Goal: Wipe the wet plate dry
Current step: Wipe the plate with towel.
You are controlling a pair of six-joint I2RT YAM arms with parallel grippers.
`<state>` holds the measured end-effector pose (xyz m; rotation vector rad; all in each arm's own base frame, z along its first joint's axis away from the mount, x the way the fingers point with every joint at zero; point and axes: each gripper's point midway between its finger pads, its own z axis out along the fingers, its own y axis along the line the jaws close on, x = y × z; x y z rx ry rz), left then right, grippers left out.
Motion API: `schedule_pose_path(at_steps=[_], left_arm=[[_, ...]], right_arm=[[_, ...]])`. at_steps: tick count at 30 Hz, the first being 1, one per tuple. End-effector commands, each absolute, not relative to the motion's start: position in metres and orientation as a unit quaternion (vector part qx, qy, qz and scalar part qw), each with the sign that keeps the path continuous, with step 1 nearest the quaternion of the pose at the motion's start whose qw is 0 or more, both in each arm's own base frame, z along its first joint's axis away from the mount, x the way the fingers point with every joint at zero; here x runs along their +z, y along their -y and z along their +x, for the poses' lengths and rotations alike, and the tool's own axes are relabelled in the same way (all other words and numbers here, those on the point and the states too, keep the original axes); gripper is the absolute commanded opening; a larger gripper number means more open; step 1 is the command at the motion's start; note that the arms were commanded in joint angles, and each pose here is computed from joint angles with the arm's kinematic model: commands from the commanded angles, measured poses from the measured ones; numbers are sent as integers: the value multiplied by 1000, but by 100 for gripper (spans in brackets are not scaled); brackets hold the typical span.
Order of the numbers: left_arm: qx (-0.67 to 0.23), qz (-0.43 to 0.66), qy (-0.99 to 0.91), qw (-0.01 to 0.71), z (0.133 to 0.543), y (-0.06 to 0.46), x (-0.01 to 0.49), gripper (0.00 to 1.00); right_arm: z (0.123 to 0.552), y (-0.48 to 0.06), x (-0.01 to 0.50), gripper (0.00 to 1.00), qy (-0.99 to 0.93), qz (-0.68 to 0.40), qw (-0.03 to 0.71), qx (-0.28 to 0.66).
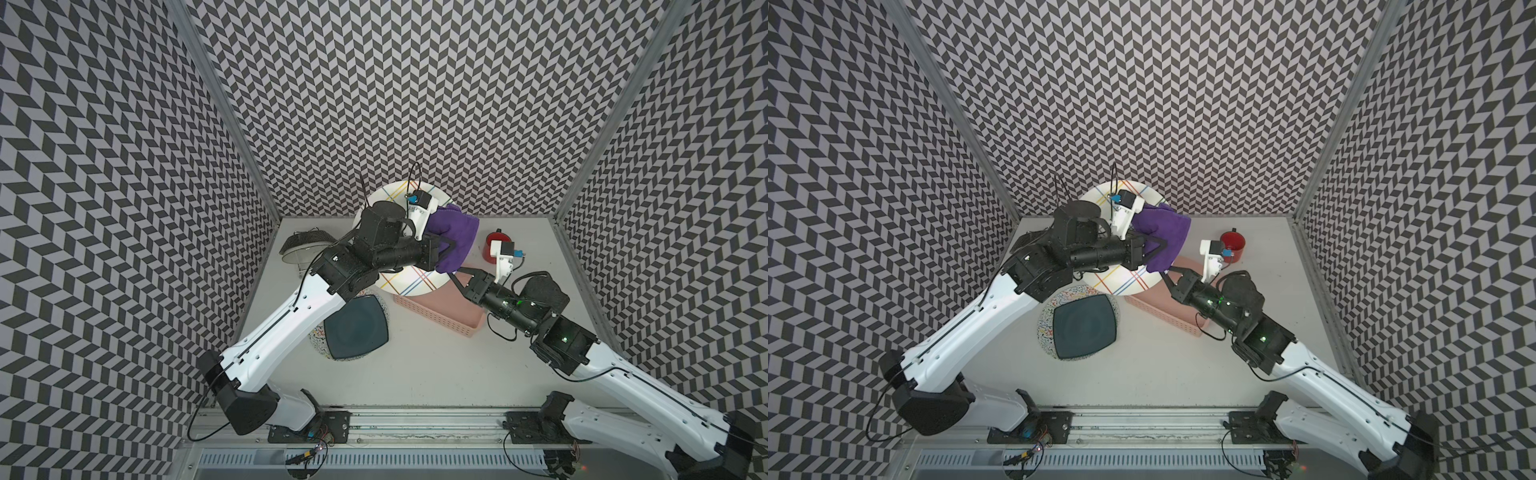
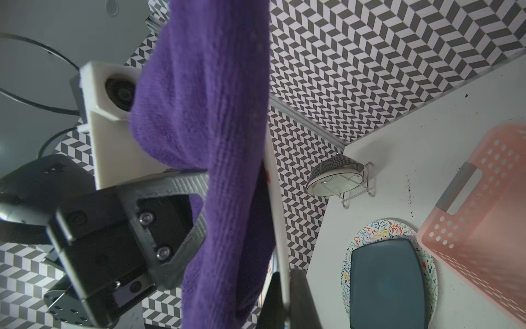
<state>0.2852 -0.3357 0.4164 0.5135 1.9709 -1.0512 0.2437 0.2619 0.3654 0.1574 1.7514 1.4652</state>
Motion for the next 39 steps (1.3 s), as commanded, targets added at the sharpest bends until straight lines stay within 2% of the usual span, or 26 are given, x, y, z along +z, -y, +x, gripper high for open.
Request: schedule_pose_path(at_steps=[1, 6, 8, 12, 14, 16, 19, 24, 28, 31, 35, 39], left_arm=[[-388, 130, -787, 461, 320, 294, 443, 0], [-345, 55, -779, 520, 350, 223, 465, 0], [-357, 90, -777, 511, 340, 242, 464, 0], [-350, 178, -800, 453, 300, 306, 424, 0], [-356, 189, -800, 444, 290, 312, 417, 0], [-365, 179, -789, 460, 289, 302, 432, 0], [-426, 120, -761, 474, 298, 268, 475, 0], [-608, -19, -653, 451, 309, 193, 521, 0], [-743, -74, -578, 330, 306, 203, 508, 0], [-844, -102, -462, 252, 294, 200, 508, 0], [-870, -94, -431, 221, 290, 212, 516, 0], [-898, -84, -394, 179, 281, 228, 524, 0]], right_arm=[[237, -240, 446, 0, -592, 75, 477, 645], [233, -238, 436, 0, -608, 72, 466, 638], [233, -240, 429, 0, -613, 72, 458, 640], [248, -222, 432, 0, -595, 123, 468, 641], [260, -210, 437, 0, -587, 149, 472, 641], [269, -197, 442, 0, -578, 165, 483, 636], [278, -182, 449, 0, -577, 176, 492, 628], [269, -161, 460, 0, -539, 173, 488, 664], [248, -167, 464, 0, -492, 135, 454, 730], [248, -184, 452, 0, -524, 112, 417, 734], [251, -203, 433, 0, -559, 101, 371, 734], [253, -215, 426, 0, -570, 96, 355, 735]])
